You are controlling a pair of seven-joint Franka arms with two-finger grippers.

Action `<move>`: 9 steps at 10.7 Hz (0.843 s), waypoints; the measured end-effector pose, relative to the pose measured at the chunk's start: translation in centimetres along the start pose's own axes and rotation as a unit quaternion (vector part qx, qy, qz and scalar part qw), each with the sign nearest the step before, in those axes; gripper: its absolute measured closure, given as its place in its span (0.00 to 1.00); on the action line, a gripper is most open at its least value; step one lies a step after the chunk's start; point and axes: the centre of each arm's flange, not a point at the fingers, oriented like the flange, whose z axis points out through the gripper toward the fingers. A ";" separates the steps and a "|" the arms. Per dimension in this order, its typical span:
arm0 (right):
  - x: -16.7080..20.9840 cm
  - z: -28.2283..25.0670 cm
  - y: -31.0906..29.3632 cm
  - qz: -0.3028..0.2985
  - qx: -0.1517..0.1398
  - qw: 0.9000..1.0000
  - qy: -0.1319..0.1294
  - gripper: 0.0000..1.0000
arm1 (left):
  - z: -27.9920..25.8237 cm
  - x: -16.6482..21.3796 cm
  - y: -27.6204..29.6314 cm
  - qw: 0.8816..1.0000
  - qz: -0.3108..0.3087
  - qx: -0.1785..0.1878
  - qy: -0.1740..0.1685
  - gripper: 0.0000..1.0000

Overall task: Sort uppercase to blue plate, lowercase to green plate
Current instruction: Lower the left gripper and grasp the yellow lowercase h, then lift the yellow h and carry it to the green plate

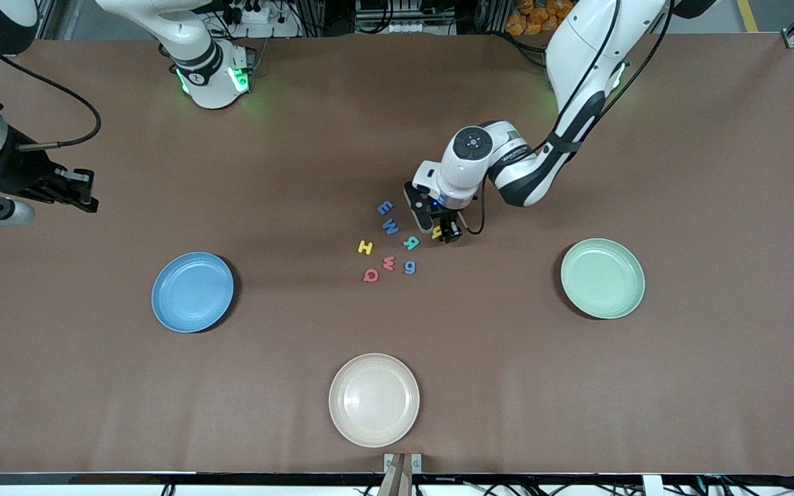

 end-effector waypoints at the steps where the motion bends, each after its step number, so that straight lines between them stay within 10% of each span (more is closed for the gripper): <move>1: 0.0 0.0 0.0 0.000 0.000 1.000 0.000 0.96 | 0.0 0.0 0.0 1.000 0.000 0.000 0.000 0.33; 9: 0.7 0.1 -2.0 0.015 0.001 1.000 0.007 0.99 | -0.3 0.1 -0.5 1.000 0.012 0.012 0.001 0.65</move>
